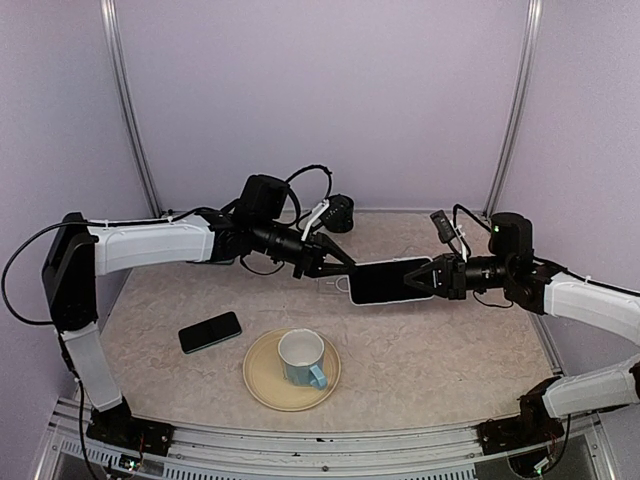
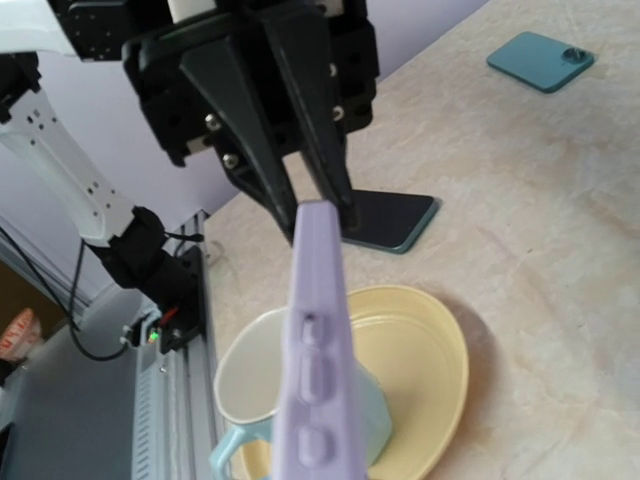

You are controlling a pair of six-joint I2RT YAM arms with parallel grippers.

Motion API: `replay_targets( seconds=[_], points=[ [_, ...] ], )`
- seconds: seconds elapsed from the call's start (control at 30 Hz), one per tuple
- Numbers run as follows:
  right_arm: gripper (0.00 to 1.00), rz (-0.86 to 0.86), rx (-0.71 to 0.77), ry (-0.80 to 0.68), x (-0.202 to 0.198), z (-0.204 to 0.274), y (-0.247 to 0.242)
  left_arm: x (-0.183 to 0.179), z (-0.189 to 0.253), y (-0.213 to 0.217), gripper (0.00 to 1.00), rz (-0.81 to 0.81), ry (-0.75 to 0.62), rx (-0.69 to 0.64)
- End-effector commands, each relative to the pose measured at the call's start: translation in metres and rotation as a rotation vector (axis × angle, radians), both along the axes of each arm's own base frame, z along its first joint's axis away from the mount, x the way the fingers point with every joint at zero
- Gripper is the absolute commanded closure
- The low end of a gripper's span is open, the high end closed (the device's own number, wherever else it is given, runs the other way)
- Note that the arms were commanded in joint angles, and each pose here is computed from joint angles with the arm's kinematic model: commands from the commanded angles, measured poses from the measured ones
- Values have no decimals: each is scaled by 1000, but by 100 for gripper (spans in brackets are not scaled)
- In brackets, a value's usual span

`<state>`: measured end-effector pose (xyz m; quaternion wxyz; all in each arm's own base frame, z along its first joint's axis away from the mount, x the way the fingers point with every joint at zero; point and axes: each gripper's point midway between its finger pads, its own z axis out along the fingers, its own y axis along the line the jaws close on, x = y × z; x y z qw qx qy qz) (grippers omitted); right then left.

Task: Put the phone into the phone case
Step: Press the phone at the bottom corners of the phone case.

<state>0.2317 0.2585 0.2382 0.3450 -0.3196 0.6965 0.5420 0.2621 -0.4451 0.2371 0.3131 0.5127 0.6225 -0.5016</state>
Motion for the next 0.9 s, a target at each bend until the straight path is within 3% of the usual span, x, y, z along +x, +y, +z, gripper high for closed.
replay_targets(
  seconds=[0.0,0.27,0.63,0.87],
  points=[
    [100,6,29,-80,1,17,1,-2,3,-5,100,-33,6,-7],
    [100,26,28,-87,-2,7,1,-8,6,2,100,-90,76,-47],
    [100,-15,0,-103,3,-1,-2,-5,20,19,100,-157,307,-119],
    [100,-31,-10,-98,6,-3,-2,-6,33,29,79,-163,361,-176]
  ],
)
